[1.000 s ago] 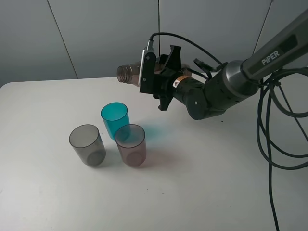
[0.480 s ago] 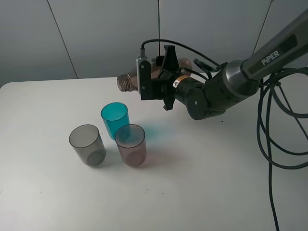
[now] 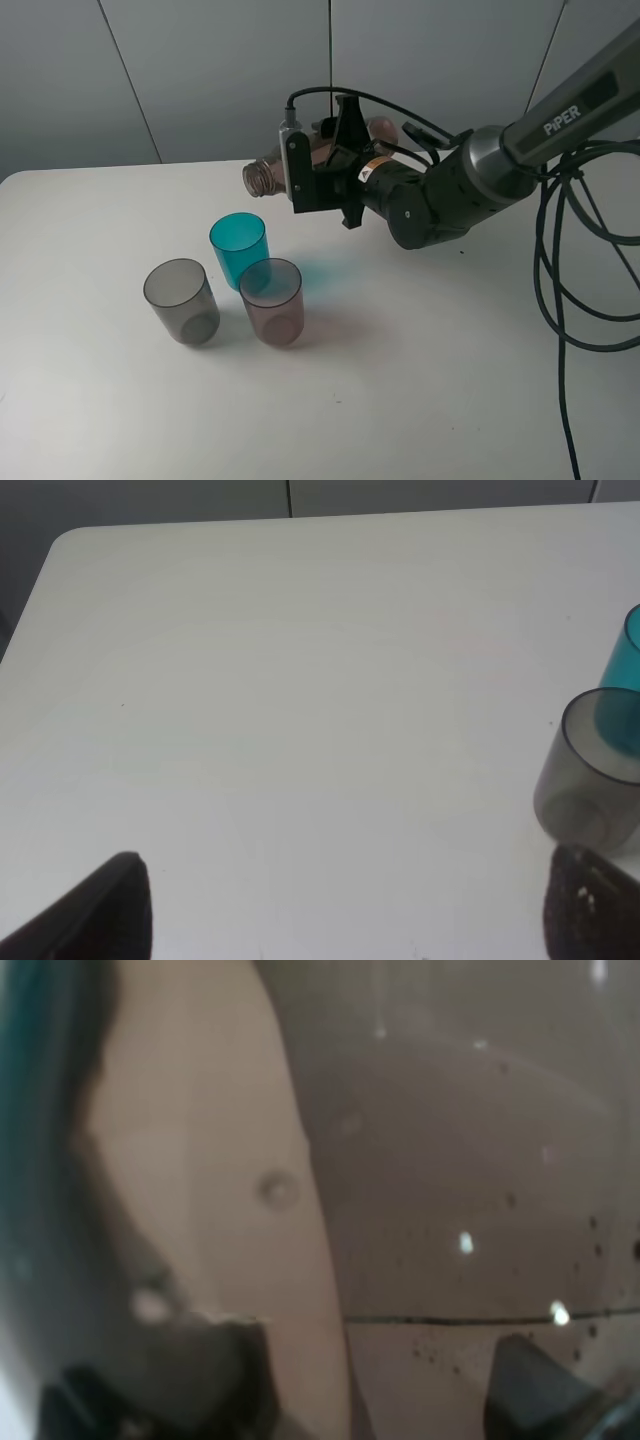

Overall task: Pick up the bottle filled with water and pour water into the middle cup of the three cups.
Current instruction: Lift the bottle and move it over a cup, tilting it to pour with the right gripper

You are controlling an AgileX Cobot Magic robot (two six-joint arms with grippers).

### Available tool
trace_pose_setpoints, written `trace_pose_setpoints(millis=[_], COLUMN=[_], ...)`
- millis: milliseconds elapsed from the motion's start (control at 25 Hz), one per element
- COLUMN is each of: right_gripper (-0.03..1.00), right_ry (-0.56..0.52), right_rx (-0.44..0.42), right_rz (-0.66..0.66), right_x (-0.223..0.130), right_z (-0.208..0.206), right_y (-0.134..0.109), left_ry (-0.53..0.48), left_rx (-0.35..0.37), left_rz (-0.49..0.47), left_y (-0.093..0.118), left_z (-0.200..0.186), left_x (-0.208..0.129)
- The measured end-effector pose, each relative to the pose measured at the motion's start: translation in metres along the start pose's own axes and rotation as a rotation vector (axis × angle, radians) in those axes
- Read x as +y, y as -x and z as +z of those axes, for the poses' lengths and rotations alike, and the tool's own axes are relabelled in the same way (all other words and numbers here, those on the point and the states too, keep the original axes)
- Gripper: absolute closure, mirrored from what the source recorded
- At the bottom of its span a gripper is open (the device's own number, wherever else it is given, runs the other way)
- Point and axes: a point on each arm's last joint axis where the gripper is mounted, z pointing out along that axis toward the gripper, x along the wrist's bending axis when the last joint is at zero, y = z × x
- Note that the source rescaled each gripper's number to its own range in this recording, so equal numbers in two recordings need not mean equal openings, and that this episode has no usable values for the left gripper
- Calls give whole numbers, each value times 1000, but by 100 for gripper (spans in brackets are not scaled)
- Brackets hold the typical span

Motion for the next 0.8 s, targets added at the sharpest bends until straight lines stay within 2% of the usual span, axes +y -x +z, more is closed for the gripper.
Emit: trace_pose_setpoints(millis=[800], right_gripper=[95], right_ry=[62], right_rx=[-12], right_rz=[-80], right_x=[6], right_z=[0], right_y=[1], left_ry=[0], left_rx=[0], left_rz=[0], left_y=[0], left_z=[0], left_x=[0])
